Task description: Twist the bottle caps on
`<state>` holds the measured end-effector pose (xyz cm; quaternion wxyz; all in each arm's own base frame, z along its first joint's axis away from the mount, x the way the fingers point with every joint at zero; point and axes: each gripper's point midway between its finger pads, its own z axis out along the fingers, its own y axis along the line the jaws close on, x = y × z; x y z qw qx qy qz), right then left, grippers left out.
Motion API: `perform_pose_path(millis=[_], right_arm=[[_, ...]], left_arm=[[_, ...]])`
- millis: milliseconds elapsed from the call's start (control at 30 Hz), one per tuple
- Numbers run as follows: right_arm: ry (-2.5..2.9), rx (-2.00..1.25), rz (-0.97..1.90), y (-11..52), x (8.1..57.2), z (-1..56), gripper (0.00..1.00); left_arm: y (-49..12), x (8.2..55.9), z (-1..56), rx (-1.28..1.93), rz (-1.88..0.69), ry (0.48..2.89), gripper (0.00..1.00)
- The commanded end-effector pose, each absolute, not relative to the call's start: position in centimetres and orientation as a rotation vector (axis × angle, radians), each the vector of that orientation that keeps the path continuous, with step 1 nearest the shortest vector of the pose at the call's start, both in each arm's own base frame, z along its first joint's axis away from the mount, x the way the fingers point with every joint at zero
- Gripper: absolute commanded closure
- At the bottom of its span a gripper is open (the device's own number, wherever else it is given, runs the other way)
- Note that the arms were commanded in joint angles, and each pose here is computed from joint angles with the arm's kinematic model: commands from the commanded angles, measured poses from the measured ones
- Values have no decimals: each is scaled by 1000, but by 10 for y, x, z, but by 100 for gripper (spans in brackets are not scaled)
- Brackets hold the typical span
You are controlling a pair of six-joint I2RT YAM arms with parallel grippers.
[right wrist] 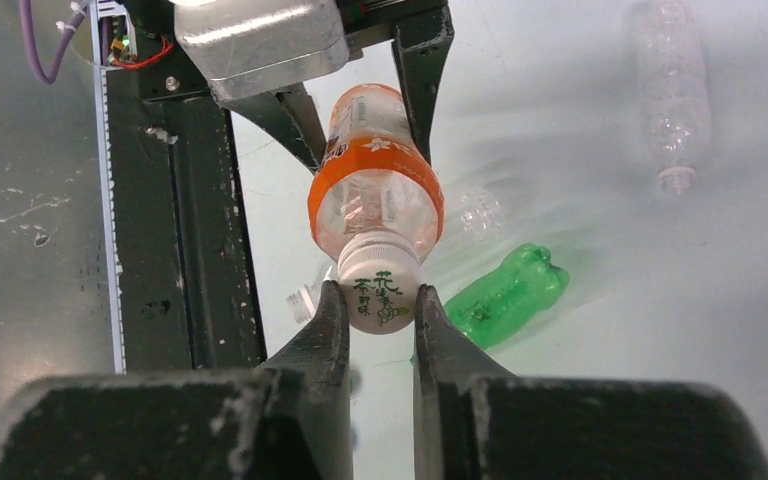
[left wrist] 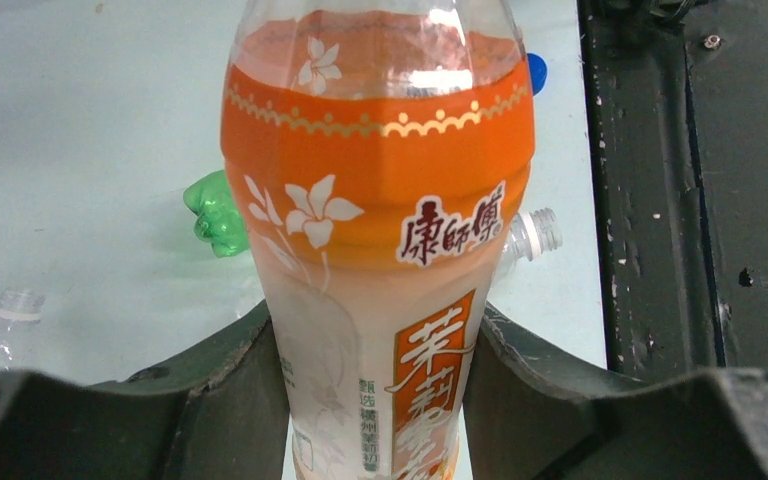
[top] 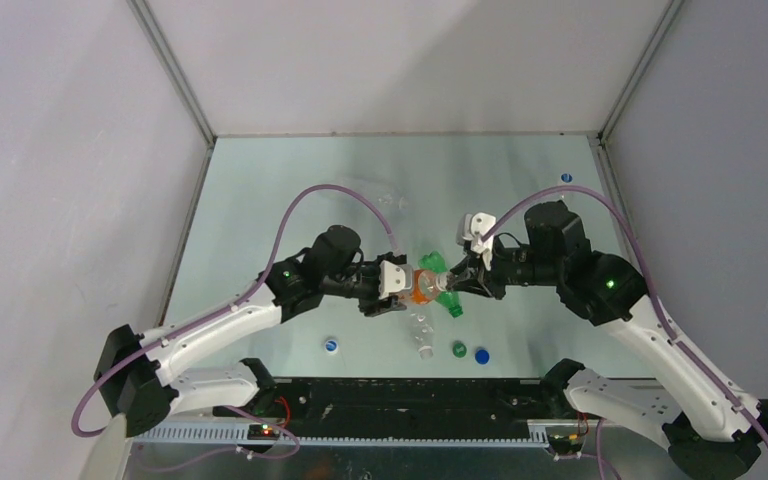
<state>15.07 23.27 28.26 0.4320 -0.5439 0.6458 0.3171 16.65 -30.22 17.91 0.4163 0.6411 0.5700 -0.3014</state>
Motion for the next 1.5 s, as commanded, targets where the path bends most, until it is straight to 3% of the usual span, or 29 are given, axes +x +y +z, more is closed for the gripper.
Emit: perform_pose_path(millis=[0,67,567,867,1000,1033,1167,1300,1467], right_arm=[[1618,-1311,842,239,151,296,95],[1686,-1249,860,240,153,294,100],[2175,-279,928,236,182,287,100],[2178,-150,936,238,189,281,100],[2120,-180,941,236,190,292,77],[2095,-198,937,233,189,297,65],[2014,-280,911,224,189,312,36],[1907,-454,864,215,185,326,26],[1743,-756,776,208,174,336,26]], left_arm=[[-314,180,218,1541,-719,1315,75],[-314,188,225,1490,-677,1308,75],[-301,234,280,1056,-346,1186,75],[-312,228,271,1031,-395,1209,75],[-309,230,255,1022,-393,1288,76],[-307,231,250,1027,-388,1308,76],[-302,232,231,1034,-385,1386,77],[-300,230,217,1064,-423,1444,77],[-307,211,206,1206,-560,1453,77]])
